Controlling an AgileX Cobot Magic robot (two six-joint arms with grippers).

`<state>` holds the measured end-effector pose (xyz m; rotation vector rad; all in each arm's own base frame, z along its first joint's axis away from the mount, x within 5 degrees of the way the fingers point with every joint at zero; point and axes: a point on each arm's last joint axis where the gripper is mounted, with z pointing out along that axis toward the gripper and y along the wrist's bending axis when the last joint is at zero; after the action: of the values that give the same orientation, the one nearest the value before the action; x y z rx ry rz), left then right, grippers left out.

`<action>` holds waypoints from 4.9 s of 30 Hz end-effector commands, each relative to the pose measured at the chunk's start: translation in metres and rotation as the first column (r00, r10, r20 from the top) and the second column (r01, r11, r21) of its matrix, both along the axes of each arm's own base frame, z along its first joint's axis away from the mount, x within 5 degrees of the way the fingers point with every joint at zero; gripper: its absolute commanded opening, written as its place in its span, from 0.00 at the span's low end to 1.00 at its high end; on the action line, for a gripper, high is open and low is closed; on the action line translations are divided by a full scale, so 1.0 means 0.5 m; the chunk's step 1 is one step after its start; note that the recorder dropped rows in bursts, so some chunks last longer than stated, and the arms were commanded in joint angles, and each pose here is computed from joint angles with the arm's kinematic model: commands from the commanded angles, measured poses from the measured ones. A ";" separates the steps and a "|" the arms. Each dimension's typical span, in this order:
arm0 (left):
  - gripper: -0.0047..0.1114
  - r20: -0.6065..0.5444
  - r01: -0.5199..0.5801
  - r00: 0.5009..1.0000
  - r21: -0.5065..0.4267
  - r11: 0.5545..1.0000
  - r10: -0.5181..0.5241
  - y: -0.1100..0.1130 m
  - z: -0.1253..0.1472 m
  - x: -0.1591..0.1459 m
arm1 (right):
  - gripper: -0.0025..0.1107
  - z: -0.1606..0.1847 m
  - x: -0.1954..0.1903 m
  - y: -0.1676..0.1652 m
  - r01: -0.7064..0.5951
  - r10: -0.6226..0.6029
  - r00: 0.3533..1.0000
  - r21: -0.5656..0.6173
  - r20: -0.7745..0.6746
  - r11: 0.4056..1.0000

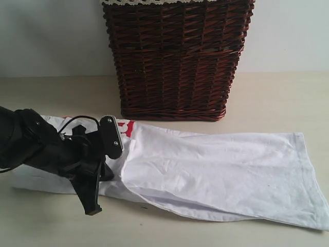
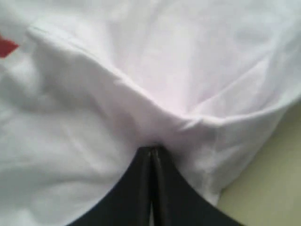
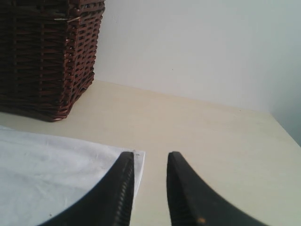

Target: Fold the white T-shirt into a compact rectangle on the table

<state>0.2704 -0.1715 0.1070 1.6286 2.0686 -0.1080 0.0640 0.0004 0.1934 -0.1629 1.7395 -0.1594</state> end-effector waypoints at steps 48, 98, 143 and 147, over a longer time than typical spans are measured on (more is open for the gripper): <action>0.04 -0.061 -0.862 0.456 -0.277 0.423 0.888 0.302 0.117 -0.039 | 0.24 0.000 0.000 -0.001 0.008 -0.008 1.000 -0.001 0.006 1.000; 0.04 -0.164 -0.349 0.921 0.059 0.935 0.354 0.262 0.213 -0.079 | 0.24 0.000 0.000 -0.001 0.008 -0.008 1.000 -0.001 0.006 1.000; 0.71 -0.251 -0.827 0.538 0.026 0.561 0.805 0.269 0.009 0.040 | 0.24 0.000 0.000 -0.001 0.008 -0.008 1.000 -0.001 0.006 1.000; 0.71 -0.269 -0.843 0.516 0.006 0.537 0.813 0.260 0.010 0.041 | 0.24 0.000 0.000 -0.001 0.008 -0.008 1.000 -0.001 0.006 1.000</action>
<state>0.2887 -0.0365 0.1113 0.4279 2.7526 -0.0735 0.0640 0.0004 0.1934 -0.1613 1.7396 -0.1580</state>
